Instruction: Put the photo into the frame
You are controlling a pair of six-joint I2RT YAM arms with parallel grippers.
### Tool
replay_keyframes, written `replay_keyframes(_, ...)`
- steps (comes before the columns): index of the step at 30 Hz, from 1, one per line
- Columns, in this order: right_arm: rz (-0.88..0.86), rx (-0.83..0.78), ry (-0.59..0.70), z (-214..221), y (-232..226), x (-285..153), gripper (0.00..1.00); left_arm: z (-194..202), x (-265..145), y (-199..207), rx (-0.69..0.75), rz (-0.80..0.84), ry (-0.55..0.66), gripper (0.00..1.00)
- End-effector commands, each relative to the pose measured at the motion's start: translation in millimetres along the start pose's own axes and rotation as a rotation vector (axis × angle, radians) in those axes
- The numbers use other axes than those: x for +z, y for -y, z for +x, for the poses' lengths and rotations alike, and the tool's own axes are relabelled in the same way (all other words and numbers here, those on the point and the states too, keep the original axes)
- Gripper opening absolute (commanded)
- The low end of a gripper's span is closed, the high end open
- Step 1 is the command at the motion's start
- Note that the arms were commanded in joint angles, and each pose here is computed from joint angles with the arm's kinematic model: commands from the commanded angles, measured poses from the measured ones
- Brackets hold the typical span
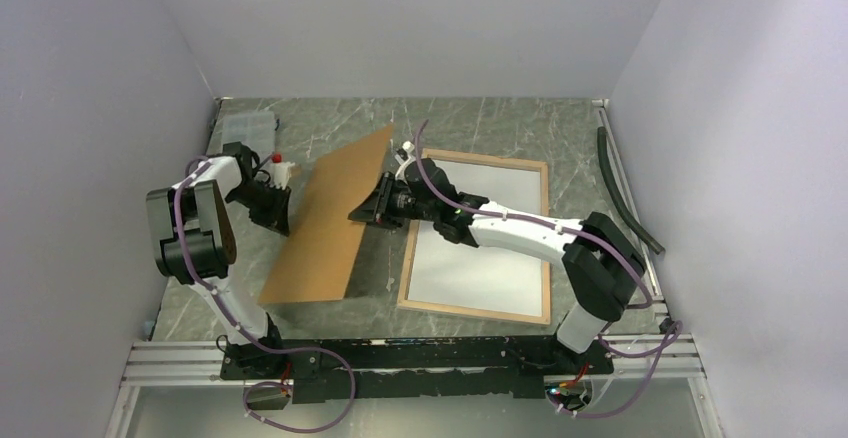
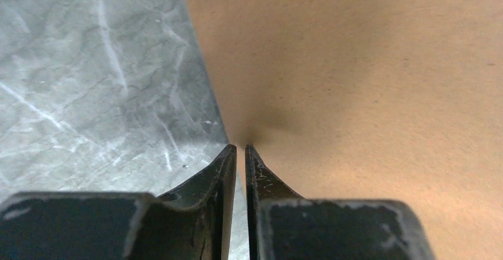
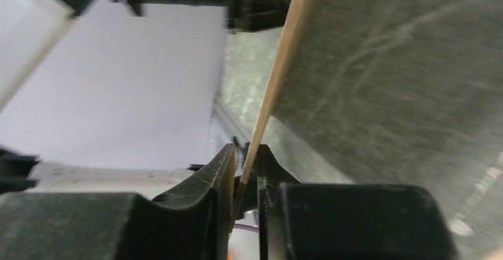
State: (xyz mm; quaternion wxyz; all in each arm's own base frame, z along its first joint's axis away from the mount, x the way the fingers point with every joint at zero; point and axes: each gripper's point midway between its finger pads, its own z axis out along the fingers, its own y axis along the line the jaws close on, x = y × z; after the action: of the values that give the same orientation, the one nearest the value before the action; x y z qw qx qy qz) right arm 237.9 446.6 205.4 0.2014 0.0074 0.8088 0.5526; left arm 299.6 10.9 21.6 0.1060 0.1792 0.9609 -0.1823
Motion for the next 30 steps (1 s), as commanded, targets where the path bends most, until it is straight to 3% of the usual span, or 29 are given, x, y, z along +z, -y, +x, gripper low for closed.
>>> replay_keyframes(1,0.135,-0.041,0.038,-7.0,19.4,-3.9,0.09,-14.0,-15.7,27.5,-0.015,0.095,0.061,0.19)
replay_keyframes(3,0.178,-0.045,0.046,-9.3,26.8,-7.0,0.0,-19.9,-24.4,31.1,-0.001,0.095,0.087,0.25)
replay_keyframes(8,0.176,-0.019,0.102,-32.7,18.4,-21.9,0.0,-53.6,-80.5,56.7,0.12,0.097,0.251,0.51)
replay_keyframes(10,0.168,0.008,0.133,-47.9,9.1,-29.9,0.0,-66.7,-110.5,75.4,0.216,0.097,0.356,0.67)
replay_keyframes(16,0.174,0.075,0.254,-115.0,-34.1,-57.7,0.0,-71.8,-189.6,133.9,0.559,0.027,0.609,0.93)
replay_keyframes(23,0.136,0.281,0.331,-163.2,-53.7,-77.2,0.0,-25.4,-216.0,184.1,0.924,-0.039,0.665,0.94)
replay_keyframes(30,0.053,0.386,0.297,-162.0,-73.8,-71.8,0.0,-10.0,-226.8,209.4,1.25,-0.218,0.841,0.94)
